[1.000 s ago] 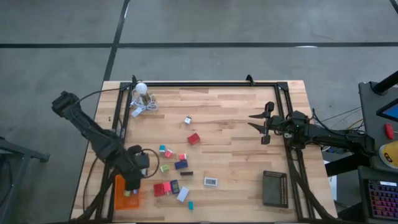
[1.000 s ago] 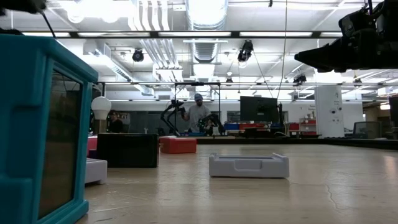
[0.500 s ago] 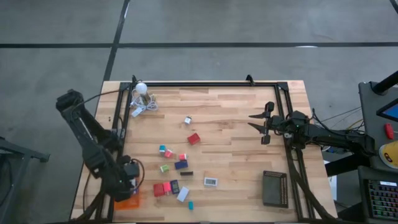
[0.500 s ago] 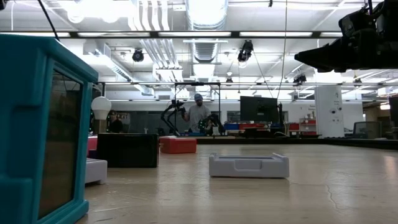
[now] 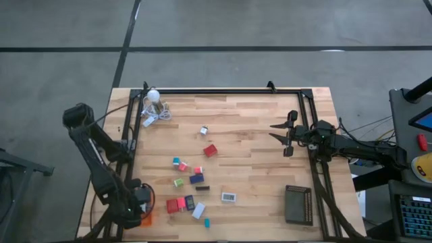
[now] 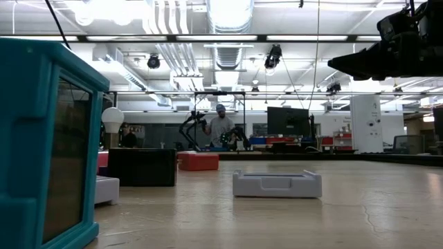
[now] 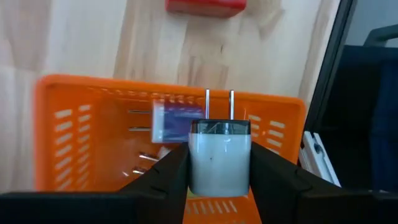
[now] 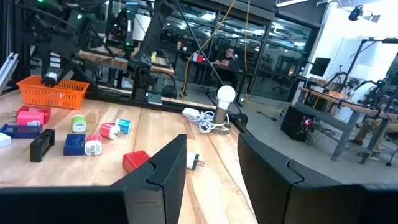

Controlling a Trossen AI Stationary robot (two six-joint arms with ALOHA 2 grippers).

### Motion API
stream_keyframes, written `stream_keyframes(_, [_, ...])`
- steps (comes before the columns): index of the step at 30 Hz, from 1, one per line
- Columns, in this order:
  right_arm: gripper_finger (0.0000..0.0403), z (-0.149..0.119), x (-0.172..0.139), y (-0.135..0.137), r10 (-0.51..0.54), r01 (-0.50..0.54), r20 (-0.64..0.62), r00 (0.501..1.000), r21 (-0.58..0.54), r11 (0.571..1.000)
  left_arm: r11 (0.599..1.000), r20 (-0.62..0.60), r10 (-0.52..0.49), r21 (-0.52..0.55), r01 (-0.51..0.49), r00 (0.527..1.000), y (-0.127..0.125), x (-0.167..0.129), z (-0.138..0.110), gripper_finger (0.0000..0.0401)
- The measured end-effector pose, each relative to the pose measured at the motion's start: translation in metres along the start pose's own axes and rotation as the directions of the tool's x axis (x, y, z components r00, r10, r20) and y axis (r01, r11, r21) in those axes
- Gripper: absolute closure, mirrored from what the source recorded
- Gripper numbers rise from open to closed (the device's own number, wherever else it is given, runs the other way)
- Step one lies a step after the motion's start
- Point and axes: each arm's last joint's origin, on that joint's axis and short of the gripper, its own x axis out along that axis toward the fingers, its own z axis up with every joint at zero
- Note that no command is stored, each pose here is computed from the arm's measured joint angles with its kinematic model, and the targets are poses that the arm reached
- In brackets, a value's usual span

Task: Pick & Place Office items
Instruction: Put the bottom white charger adapter into the orange bin

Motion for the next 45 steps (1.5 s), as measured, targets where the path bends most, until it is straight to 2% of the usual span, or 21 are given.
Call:
stream_keyframes(13, [0.0264, 0.0, 0.0, 0.0, 0.0, 0.0, 0.0, 1.0, 0.0, 1.0, 0.999, -0.076, -0.01, -0.045, 0.007, 0.997, -0.014, 0.031, -0.008, 0.0253])
stream_keyframes(21, [0.0264, 0.0, 0.0, 0.0, -0.001, 0.001, 0.0, 1.0, 0.0, 1.0, 0.999, -0.062, 0.006, -0.039, -0.009, 0.998, -0.017, 0.042, -0.011, 0.0252])
stream_keyframes(24, [0.0264, 0.0, 0.0, 0.0, 0.0, 0.0, 0.0, 1.0, 0.0, 1.0, 0.999, -0.029, 0.008, -0.032, -0.009, 1.0, -0.018, 0.044, -0.01, 0.0252])
stream_keyframes(45, [0.0264, 0.0, 0.0, 0.0, 0.0, 0.0, 0.0, 1.0, 0.0, 1.0, 0.999, -0.024, -0.021, -0.026, 0.021, 0.999, -0.021, 0.046, -0.009, 0.0251])
